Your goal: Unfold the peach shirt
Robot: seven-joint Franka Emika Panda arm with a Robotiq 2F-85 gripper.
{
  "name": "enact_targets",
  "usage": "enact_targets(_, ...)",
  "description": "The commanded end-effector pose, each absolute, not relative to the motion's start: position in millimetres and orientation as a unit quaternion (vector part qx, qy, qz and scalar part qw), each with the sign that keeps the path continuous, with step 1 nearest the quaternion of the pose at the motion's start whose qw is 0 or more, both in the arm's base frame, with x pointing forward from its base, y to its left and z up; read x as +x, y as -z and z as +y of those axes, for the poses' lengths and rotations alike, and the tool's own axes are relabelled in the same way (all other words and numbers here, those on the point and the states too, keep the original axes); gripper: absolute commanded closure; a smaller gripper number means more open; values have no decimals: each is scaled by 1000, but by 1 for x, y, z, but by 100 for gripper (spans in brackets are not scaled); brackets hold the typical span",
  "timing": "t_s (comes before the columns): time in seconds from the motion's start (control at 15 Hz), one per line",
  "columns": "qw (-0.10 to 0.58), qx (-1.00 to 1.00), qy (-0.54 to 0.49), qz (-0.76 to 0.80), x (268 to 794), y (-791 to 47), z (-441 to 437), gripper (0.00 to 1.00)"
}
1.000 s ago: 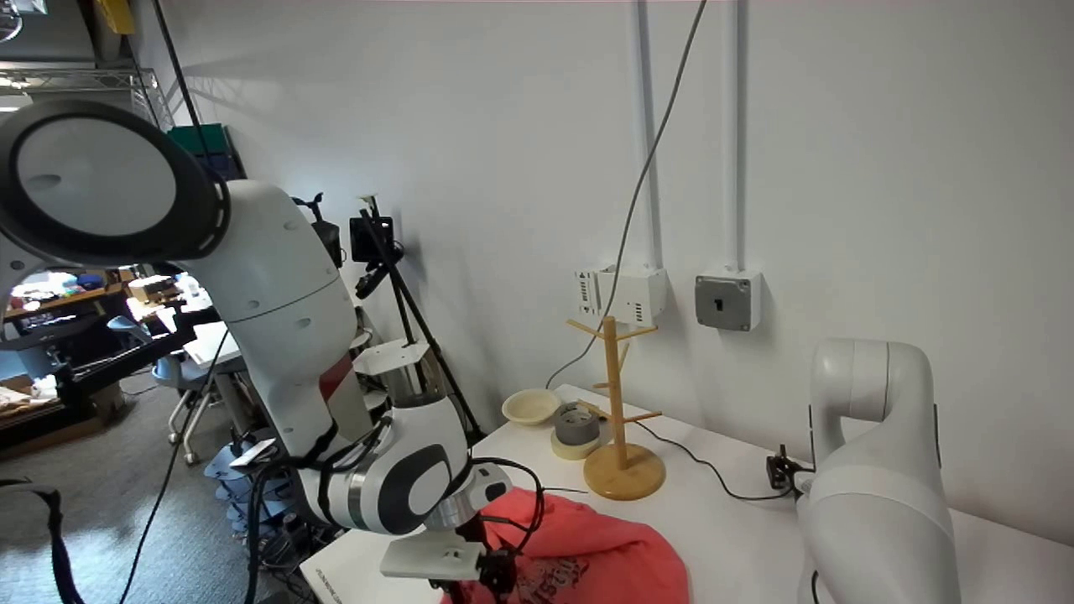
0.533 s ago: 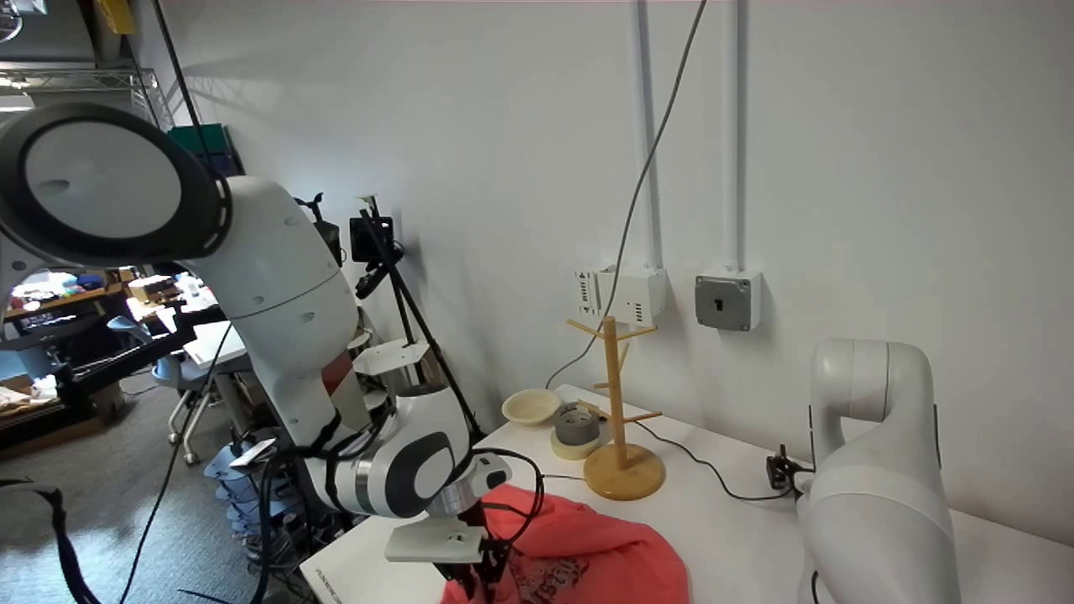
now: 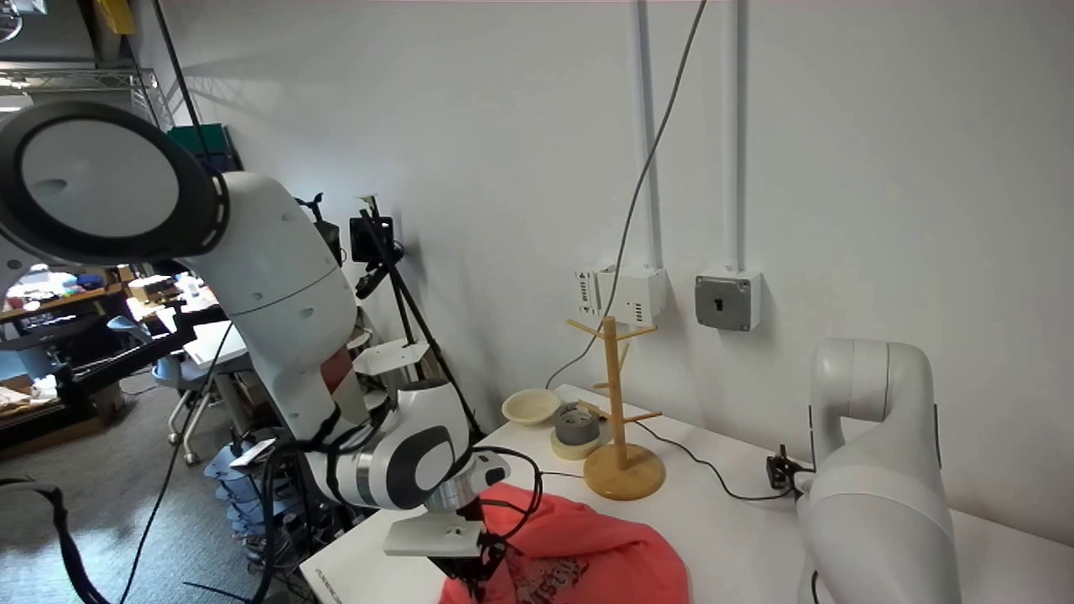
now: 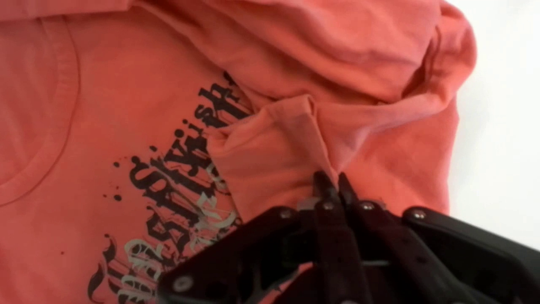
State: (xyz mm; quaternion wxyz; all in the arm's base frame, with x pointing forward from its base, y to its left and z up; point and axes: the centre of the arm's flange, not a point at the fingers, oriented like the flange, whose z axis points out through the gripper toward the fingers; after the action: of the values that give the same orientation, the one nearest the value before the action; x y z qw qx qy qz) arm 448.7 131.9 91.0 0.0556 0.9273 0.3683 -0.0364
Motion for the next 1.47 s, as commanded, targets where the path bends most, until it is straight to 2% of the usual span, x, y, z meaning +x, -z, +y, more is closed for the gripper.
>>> enact_targets(0.0,45,920,59,384,425,-123,137,99)
enact_targets(0.27,38,903,78,421,393,-150,157,99)
enact_targets(0.67,-11,887,114,448,353,-167,202,99)
enact_targets(1.07,-63,877,159,450,333,-170,245,99)
enact_targets(1.4,-66,874,177,448,328,-168,253,99)
